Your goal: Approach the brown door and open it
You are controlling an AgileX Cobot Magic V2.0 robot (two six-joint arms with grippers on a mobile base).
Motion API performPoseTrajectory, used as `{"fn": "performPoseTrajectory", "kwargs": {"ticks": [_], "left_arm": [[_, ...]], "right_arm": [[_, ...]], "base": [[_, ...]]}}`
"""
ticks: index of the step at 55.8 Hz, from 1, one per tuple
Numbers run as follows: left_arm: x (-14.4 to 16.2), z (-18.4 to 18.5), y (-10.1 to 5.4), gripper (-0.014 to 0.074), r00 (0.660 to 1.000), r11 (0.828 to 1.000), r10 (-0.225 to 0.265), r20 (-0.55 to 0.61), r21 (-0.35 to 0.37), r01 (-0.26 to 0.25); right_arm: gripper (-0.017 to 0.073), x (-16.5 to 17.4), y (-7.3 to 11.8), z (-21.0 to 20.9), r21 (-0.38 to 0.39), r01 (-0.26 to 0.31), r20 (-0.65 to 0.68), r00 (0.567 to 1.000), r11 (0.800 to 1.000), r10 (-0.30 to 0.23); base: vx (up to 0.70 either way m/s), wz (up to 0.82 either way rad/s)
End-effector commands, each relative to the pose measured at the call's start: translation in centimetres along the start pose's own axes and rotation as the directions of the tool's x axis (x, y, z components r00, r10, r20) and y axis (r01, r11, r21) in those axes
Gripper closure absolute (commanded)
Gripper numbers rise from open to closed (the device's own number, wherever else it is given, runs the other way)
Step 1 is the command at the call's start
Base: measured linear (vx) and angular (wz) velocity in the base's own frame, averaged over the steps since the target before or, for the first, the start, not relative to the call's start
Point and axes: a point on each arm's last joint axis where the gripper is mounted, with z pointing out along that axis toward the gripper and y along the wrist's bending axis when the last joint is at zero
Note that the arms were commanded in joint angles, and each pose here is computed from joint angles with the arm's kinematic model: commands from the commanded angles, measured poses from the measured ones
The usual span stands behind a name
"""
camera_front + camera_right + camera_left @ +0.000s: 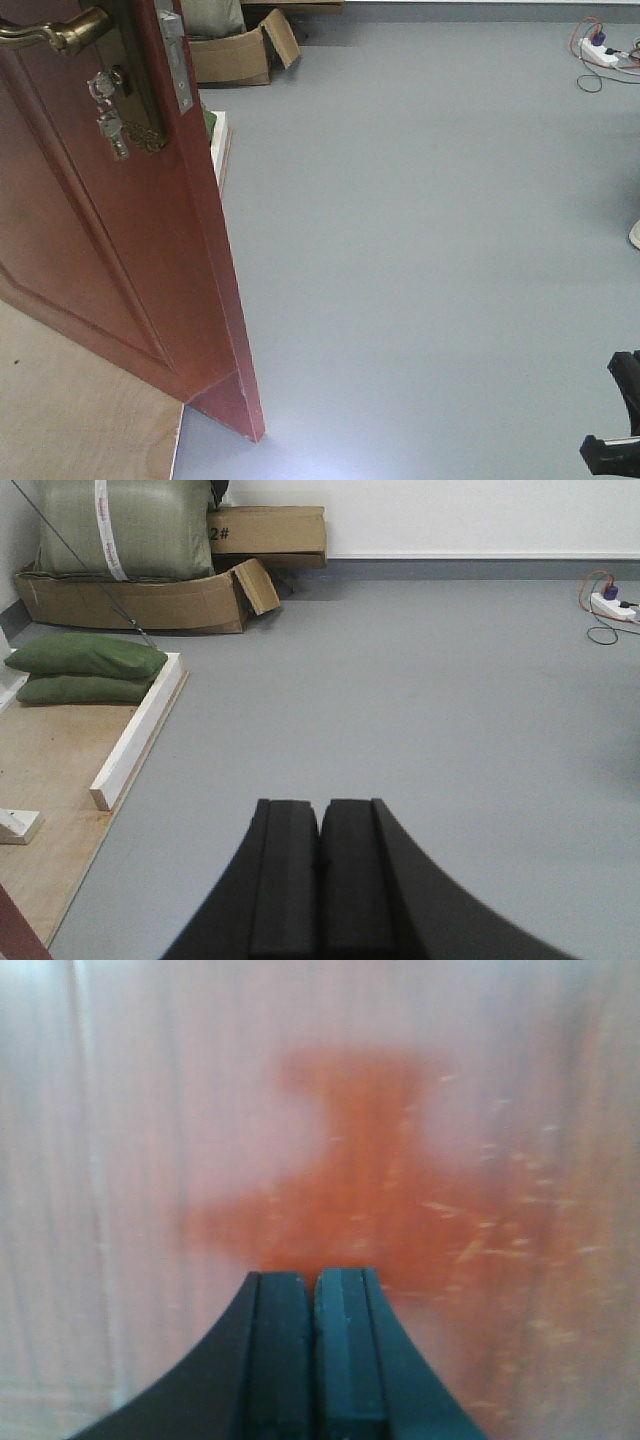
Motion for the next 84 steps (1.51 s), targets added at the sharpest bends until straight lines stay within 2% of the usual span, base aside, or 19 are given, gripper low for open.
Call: {"fn": "performPoseTrajectory", "kwargs": {"ticks": [1,84], "left_arm": [[-1.57,-0.39,-0.76,0.0527,0.997,0.999,-0.050,0.063,0.025,0.048],[-1.57,-0.39,-0.76,0.0527,0.997,0.999,-0.050,0.063,0.025,0.048]], "right_arm": [[0.0559,-0.59,-0.04,-0.01,0.004,0.010,0.079,0.997,1.000,-0.010],[0.0559,-0.59,-0.04,-0.01,0.004,0.010,0.079,0.997,1.000,-0.010]], "base": [[0.12,-0.05],[0.18,0.00]]}}
